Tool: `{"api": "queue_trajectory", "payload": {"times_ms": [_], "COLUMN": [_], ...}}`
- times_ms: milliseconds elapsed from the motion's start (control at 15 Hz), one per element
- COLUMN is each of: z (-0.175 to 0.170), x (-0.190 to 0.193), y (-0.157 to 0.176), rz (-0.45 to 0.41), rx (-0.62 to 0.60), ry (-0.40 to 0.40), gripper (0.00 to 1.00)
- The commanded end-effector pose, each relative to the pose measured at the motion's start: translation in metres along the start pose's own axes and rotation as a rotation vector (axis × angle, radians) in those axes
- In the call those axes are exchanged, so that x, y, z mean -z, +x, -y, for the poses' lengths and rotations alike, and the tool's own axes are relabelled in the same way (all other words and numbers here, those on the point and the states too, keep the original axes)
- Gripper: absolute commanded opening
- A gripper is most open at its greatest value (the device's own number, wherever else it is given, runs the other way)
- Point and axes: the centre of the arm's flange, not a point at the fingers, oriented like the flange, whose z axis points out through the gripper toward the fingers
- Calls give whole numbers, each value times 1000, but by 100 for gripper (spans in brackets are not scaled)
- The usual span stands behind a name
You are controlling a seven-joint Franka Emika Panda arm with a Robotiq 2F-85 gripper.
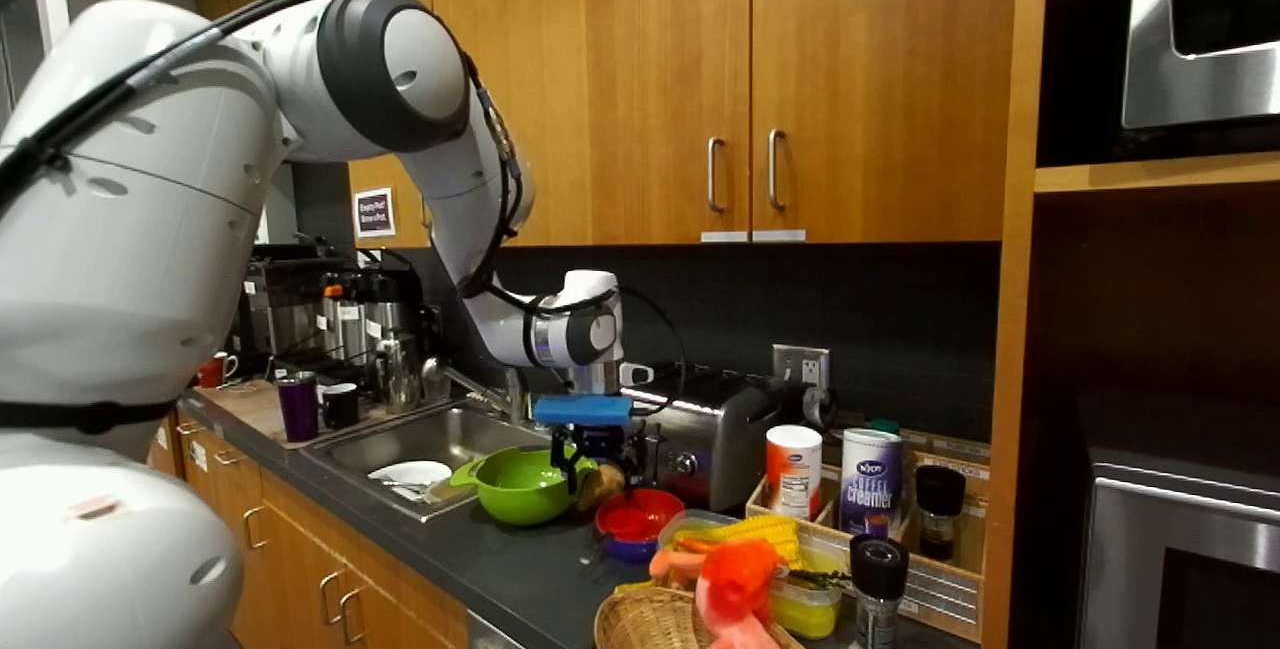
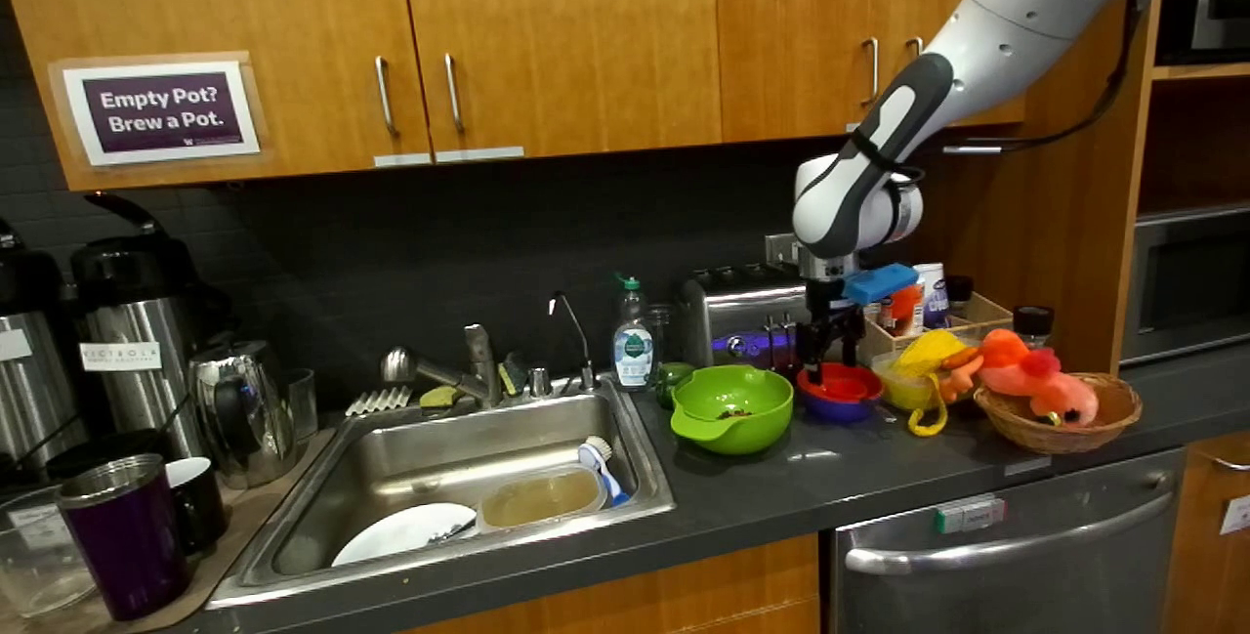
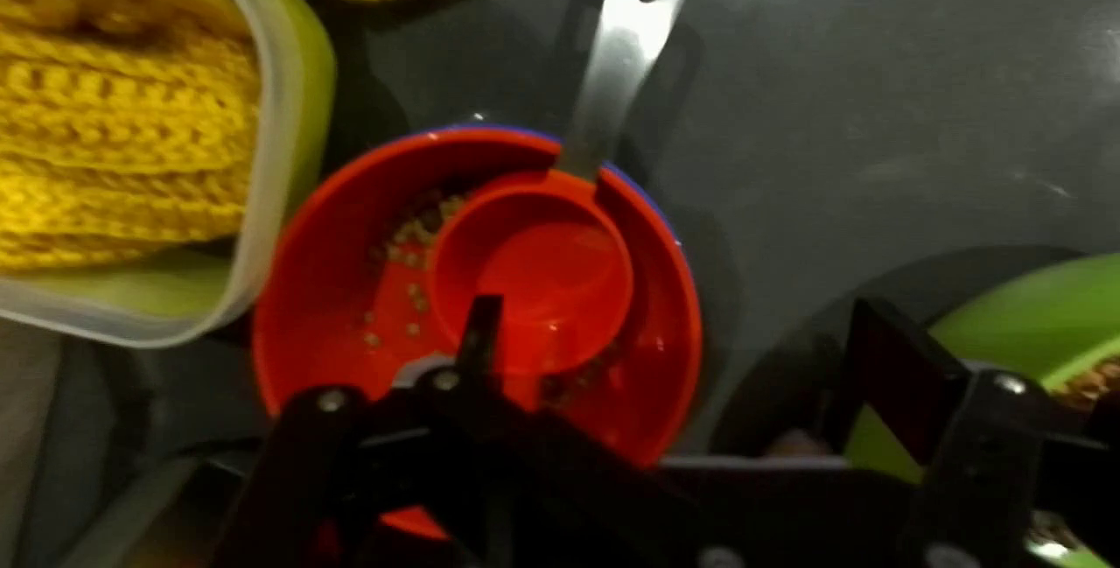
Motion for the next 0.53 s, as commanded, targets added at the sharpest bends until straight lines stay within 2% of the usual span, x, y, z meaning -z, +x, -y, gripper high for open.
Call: {"api": "queue_trajectory", "payload": {"times_ms": [0,67,467], "z": [14,10,9], "x": [11,3,2], "y": [-2,5,5], "rz": [-106,-59,-61], "rx": [89,39,40], "ry": [151,85,94], "gripper": [100,100,100]}}
